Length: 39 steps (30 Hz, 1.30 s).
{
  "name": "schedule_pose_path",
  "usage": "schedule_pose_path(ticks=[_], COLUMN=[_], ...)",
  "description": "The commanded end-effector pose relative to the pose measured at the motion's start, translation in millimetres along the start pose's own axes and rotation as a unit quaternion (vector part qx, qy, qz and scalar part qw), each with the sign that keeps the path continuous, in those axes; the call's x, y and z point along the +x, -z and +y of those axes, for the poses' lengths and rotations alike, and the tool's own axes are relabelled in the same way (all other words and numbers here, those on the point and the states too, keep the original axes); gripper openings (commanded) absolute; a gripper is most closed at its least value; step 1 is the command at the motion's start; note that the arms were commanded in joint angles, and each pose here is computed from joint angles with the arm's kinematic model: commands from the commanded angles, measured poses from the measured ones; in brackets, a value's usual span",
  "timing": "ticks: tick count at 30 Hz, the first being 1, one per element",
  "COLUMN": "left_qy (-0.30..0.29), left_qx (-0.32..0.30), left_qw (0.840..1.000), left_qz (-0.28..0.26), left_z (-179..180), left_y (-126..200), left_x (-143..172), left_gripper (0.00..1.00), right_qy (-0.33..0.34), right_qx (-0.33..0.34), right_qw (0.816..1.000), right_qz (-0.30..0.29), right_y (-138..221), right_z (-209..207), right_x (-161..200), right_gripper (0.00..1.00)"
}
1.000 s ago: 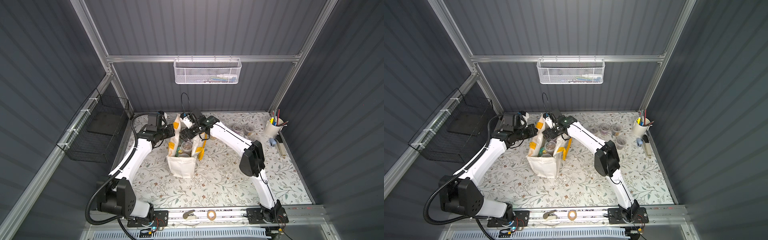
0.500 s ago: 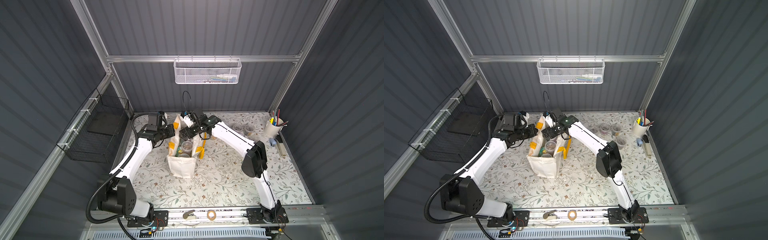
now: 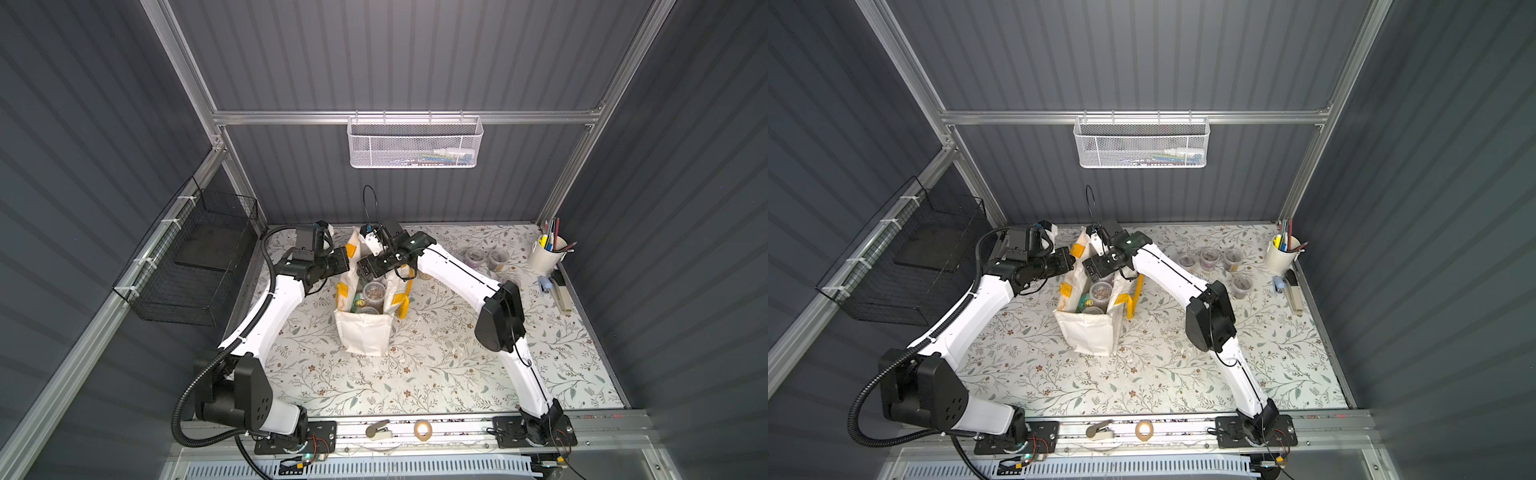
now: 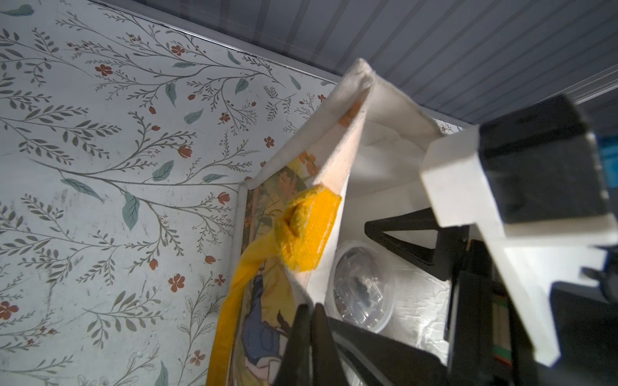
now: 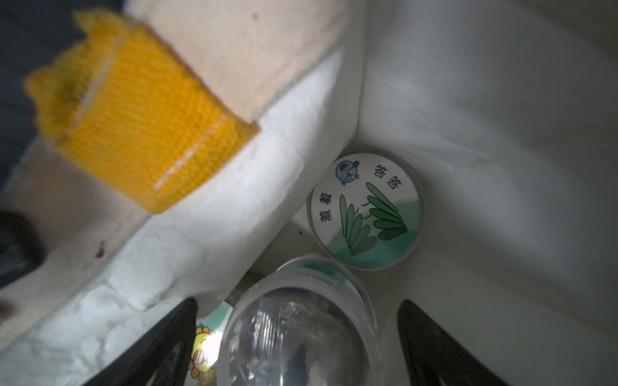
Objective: Take out the seed jars from the canvas bag
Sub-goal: Pick up the seed jar from the canvas bag.
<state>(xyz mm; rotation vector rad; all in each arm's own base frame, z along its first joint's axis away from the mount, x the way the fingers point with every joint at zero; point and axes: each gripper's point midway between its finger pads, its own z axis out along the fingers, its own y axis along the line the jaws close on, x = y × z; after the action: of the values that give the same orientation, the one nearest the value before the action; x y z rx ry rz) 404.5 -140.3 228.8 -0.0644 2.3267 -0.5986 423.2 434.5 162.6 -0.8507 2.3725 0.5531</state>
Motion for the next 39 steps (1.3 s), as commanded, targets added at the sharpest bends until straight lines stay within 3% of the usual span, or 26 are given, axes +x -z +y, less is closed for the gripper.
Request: schedule_pose_path(ticks=[1, 16, 22, 39], left_qy=[-0.005, -0.004, -0.002, -0.003], left_qx=[0.012, 0.012, 0.014, 0.013], left_qw=[1.0, 1.0, 1.0, 1.0], left_qz=[-0.004, -0.004, -0.004, -0.006], left_z=[-6.3, -5.2, -6.0, -5.6], left_y=[1.7, 0.0, -0.7, -0.8], left_x=[-6.8, -4.9, -5.4, -5.8], left_gripper=[0.0, 0.0, 0.0, 0.0], right_qy=[-0.036, -0.039, -0.039, -0.036], right_qx=[0.023, 0.02, 0.024, -0.004], right_qw=[0.999, 0.996, 0.996, 0.999], right_qz=[0.026, 0.076, 0.081, -0.02], right_y=[-12.7, -18.0, -15.6, 65.3], right_z=[-18.5, -18.5, -18.7, -6.8], right_x=[14.0, 36.8, 41.6, -21.2], right_gripper=[0.91, 0.83, 0.72, 0.7])
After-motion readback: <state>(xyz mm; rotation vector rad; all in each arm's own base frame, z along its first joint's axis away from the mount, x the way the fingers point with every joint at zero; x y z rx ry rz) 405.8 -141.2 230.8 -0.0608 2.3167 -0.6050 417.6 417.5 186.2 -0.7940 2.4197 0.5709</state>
